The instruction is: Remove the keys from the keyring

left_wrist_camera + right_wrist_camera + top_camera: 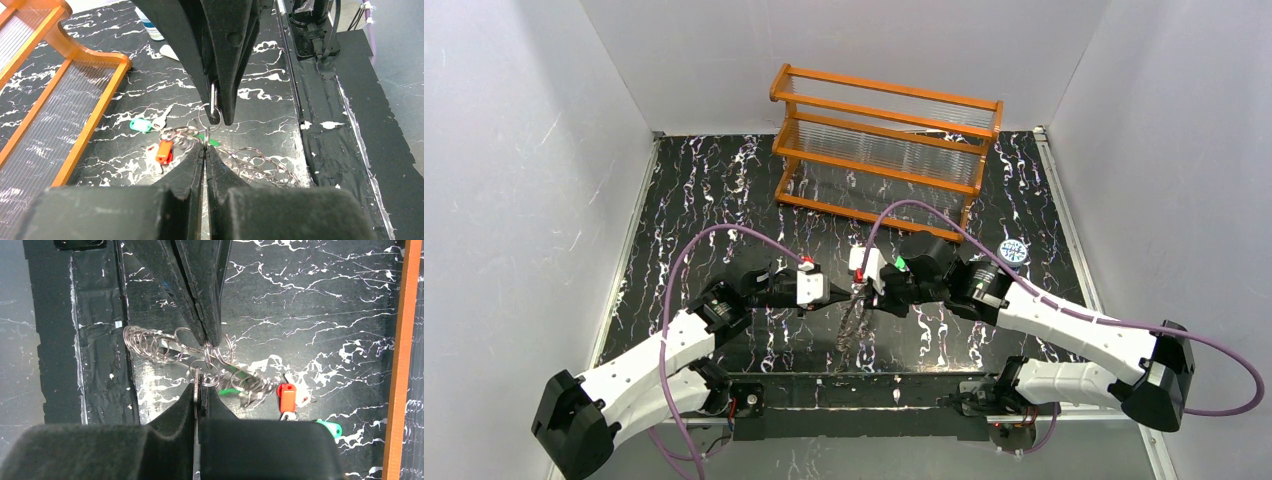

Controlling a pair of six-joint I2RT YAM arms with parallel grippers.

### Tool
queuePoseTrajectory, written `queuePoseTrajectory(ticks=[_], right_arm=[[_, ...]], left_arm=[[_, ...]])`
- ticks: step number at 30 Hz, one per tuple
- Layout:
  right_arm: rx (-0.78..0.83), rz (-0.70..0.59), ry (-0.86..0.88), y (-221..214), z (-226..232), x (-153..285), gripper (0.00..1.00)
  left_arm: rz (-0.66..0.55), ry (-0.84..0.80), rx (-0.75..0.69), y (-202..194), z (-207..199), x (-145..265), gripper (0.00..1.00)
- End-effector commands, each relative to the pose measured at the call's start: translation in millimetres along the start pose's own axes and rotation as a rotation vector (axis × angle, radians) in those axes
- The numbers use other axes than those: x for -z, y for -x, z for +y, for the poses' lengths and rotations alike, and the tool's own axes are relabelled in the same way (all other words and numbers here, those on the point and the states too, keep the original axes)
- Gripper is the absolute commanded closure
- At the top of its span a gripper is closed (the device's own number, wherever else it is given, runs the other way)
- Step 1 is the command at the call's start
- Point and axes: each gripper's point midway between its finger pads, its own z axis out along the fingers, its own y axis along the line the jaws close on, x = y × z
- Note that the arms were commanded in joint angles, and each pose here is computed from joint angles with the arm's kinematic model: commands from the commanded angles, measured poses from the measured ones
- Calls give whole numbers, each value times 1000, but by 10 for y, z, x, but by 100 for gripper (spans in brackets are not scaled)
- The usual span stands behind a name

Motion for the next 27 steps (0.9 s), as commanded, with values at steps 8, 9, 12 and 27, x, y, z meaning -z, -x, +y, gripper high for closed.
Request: queuePoseTrajectory(ticks=[8,9,12,27], right_arm=[[52,-119,40,482,22,160,99],[55,-121,43,503,21,159,99],[57,-126,49,570,11,152,99],[65,-108,68,688,-48,45,99]], left_arm=[[30,56,41,-21,90,-17,100],[30,64,51,-10,102,-18,100],[36,80,67,-3,120,-26,100],[14,45,97,130,40,-84,100]])
